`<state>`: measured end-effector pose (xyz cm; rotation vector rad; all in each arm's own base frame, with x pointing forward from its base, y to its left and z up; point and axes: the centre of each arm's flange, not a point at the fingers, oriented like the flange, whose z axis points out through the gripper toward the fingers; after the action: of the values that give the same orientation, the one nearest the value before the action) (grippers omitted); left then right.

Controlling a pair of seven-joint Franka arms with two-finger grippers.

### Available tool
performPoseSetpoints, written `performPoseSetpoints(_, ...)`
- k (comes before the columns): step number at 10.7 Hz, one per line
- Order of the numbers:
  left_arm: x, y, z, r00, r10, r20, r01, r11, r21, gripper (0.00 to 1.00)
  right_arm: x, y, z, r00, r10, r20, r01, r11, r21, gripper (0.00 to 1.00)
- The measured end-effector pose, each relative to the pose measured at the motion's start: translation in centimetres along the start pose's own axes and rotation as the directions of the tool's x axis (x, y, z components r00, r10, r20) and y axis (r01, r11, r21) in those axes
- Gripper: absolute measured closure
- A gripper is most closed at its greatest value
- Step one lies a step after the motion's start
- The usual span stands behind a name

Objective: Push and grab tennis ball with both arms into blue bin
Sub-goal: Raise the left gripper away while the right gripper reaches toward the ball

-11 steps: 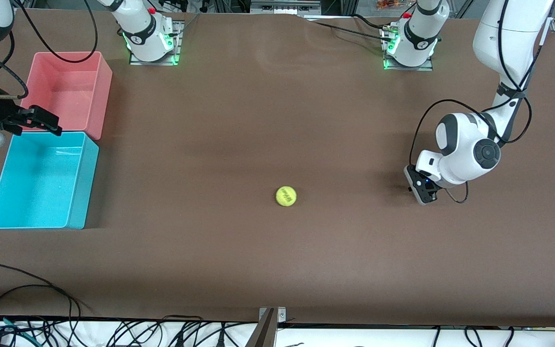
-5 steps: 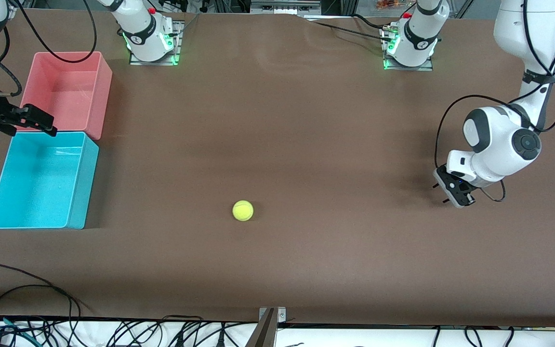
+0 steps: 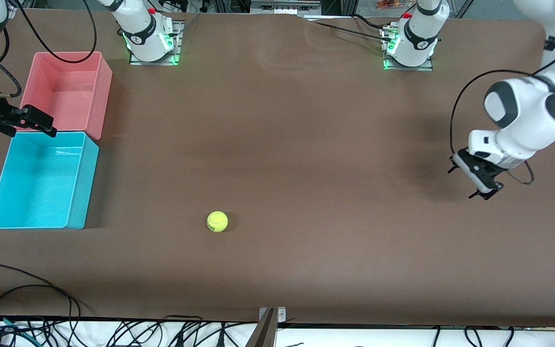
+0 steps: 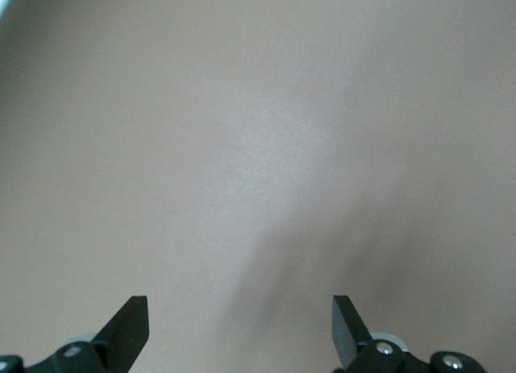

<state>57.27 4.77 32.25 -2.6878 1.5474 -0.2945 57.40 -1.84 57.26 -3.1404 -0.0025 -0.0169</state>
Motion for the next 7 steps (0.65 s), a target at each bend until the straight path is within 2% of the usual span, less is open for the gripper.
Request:
performPoseSetpoints(2,-1.3,0.1,-3.8,1.000,-0.023,-0.021,0.023,1.000,0.021,0.00,0.0,0.0,0.1,1.000,0.000,0.004,0.000,1.000,0.000,0.00)
performPoseSetpoints(4,-1.6,0.2,-5.0,0.999,-0.027,-0.030,0.028,0.999,0.033,0.00,0.3,-0.2,0.2,1.000,-0.009,-0.006,0.009,1.000,-0.001,0.00)
performPoseSetpoints(7,-1.4,0.1,-7.1,0.998,-0.045,-0.052,0.048,0.997,0.066,0.00,3.0,-1.8,4.0,0.999,-0.033,-0.030,0.033,0.999,0.004,0.00)
